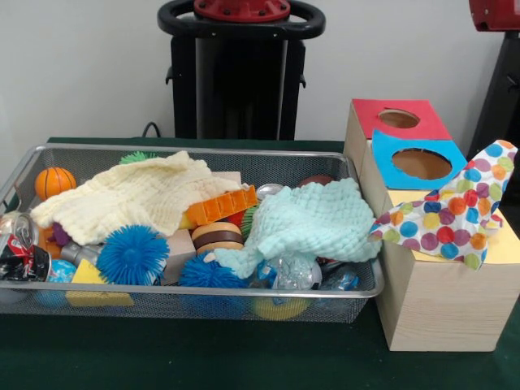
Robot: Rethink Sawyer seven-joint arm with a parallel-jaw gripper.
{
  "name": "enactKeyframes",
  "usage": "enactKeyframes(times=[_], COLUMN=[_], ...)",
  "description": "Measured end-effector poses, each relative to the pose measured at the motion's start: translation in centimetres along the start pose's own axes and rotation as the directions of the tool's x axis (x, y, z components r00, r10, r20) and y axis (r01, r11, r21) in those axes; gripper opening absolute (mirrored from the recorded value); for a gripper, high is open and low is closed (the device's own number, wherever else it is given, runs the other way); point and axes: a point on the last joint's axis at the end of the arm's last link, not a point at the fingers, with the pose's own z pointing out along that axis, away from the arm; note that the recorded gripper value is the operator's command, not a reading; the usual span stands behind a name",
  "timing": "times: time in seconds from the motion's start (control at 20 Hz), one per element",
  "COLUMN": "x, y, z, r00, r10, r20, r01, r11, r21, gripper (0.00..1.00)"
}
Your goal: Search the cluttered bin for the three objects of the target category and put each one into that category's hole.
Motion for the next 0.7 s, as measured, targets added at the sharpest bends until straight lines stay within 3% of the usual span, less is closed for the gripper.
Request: enactKeyframes(times=[0.5, 0.7], x=[-2.5, -2.9], y=[-1.8, -2.6], z=[0.7, 1.2], r00=[0.9991, 0.9990], r10=[0.033, 0.028], r20=[0.027, 0.035], r01=[-0.032, -0.028], r11=[0.9992, 0.9995], r21=[-0.026, -0.015], gripper=[0.00, 0.00])
